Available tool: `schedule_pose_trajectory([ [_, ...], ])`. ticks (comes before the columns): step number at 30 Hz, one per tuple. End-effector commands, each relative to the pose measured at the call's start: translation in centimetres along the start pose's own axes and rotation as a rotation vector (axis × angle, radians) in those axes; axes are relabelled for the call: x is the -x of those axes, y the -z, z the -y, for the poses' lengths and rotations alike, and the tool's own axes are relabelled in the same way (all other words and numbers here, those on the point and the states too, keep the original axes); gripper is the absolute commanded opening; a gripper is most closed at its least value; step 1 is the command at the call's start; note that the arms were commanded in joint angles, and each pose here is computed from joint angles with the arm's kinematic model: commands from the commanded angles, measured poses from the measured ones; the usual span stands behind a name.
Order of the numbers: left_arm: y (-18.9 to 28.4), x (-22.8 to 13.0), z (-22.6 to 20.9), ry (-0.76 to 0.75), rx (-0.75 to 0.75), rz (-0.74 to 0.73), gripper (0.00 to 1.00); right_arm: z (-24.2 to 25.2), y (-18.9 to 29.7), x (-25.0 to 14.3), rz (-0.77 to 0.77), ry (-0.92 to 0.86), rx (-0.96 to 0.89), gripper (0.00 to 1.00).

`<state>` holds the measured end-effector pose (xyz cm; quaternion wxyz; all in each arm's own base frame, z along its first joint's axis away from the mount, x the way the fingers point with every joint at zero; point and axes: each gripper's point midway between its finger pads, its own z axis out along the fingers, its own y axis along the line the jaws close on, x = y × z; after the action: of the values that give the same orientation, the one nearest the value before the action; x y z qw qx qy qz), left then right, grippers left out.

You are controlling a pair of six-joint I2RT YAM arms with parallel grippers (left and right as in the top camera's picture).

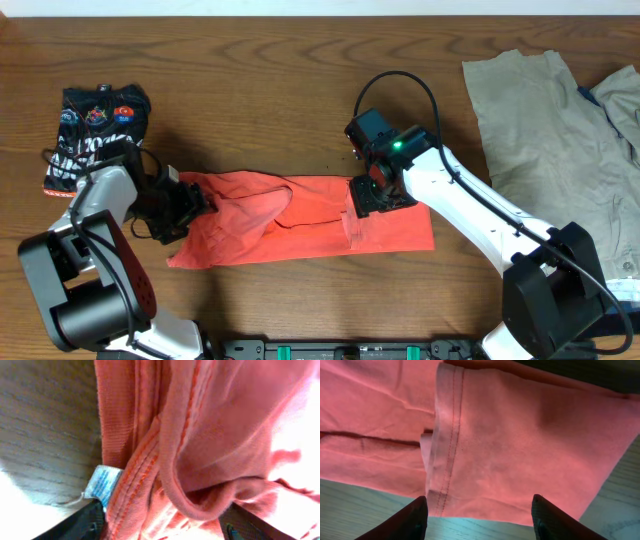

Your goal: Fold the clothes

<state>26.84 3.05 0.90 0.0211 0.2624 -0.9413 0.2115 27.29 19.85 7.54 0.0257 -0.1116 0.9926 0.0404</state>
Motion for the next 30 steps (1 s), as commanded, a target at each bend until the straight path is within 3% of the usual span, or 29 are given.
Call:
schedule_pose_trajectory([
  [1, 0.2, 0.2, 0.6, -0.013, -0.079, -0.001, 0.77, 0.1, -0.1, 0.1, 0.004, -0.006, -0.02, 0.65],
  [18, 0.5, 1.3, 1.0, -0.09, -0.125, 0.046, 0.77, 0.2, -0.1, -0.1, -0.007, -0.007, -0.025, 0.66],
  [30, -1.2, 1.1, 0.7, -0.157, -0.029, 0.053, 0.72, 1.0, 0.1, -1.8, -0.078, -0.014, -0.054, 0.65],
])
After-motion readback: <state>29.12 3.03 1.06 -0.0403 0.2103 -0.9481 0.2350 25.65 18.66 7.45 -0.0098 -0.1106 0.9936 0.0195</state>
